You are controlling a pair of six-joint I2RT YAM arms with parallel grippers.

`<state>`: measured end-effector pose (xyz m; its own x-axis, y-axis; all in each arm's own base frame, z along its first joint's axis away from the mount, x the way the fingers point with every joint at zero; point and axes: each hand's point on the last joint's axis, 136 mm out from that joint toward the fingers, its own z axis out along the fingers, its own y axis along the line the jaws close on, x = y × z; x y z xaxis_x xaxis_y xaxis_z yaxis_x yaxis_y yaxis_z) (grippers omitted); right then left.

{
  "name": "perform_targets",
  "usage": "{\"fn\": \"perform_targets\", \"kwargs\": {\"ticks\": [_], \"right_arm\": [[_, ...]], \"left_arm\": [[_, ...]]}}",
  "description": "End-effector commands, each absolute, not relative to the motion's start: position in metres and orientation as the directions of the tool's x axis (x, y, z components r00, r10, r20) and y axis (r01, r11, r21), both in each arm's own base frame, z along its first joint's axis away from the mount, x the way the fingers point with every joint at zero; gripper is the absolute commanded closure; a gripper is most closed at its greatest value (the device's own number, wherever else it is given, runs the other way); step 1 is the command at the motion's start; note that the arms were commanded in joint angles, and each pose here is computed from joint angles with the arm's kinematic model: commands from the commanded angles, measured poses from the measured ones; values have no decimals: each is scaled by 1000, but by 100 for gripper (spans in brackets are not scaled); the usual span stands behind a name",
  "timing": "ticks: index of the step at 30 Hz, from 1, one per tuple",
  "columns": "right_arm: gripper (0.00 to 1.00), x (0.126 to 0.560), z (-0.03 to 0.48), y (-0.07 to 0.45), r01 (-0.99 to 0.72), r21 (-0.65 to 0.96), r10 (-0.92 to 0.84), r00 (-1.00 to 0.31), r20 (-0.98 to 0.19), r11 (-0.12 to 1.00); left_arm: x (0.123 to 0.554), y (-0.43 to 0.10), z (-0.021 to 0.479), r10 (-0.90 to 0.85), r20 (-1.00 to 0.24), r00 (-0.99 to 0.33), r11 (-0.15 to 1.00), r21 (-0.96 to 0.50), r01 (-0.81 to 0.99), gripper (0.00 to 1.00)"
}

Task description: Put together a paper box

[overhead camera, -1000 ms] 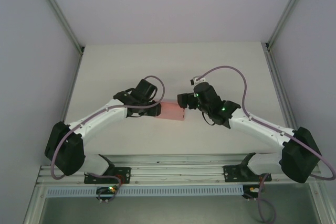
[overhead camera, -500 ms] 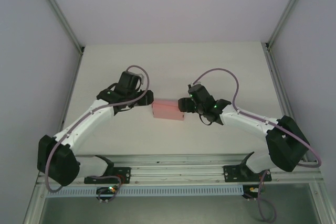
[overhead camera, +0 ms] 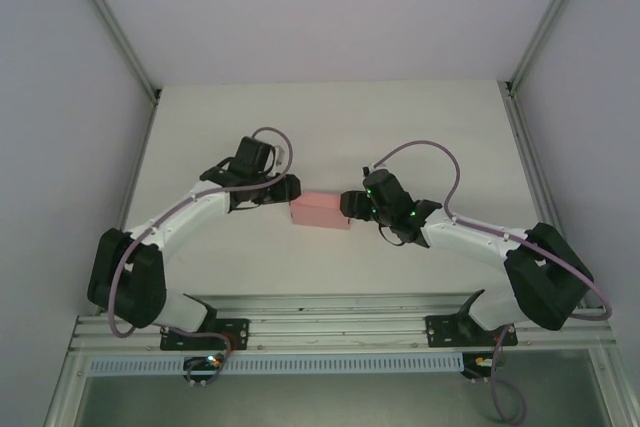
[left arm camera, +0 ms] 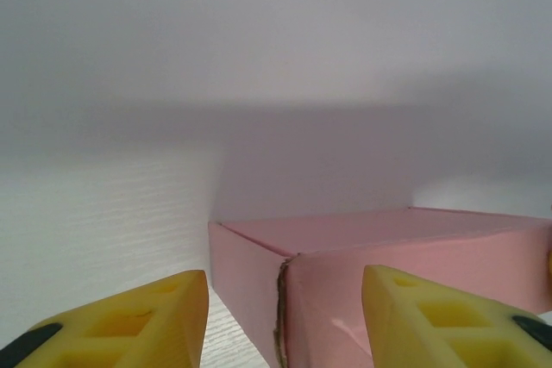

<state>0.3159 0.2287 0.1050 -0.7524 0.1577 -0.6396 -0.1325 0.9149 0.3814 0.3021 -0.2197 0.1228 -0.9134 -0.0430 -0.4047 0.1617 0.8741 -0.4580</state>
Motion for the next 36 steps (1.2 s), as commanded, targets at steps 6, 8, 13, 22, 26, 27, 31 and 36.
{"fn": "perform_targets", "kwargs": {"ticks": [6,8,13,22,26,27,31,36], "right_arm": [[37,285,46,198,-50,265,95,-857,-507,963],[38,284,43,199,-52,274,97,-859,-503,960],[45,284,33,201,-69,312,100,-864,-494,948],[67,281,30,210,-112,391,122,-842,-525,913],[75,276,26,214,-155,401,103,-828,-551,903],[75,275,25,214,-156,399,103,-826,-555,903],[75,279,28,213,-157,393,106,-814,-570,906],[68,284,59,224,-222,396,77,-785,-614,891]], "left_arm": [[288,-220,97,-87,-359,-929,813,-564,142,58],[285,-225,89,-67,-391,-918,785,-589,193,63],[277,-228,60,-52,-408,-911,753,-615,232,89],[265,-233,44,-28,-416,-909,732,-628,264,100],[261,-231,39,-26,-413,-910,739,-621,261,100],[261,-231,38,-26,-413,-910,743,-617,259,100],[261,-232,40,-21,-419,-908,746,-611,264,100],[269,-235,68,13,-480,-877,758,-567,322,84]]}}
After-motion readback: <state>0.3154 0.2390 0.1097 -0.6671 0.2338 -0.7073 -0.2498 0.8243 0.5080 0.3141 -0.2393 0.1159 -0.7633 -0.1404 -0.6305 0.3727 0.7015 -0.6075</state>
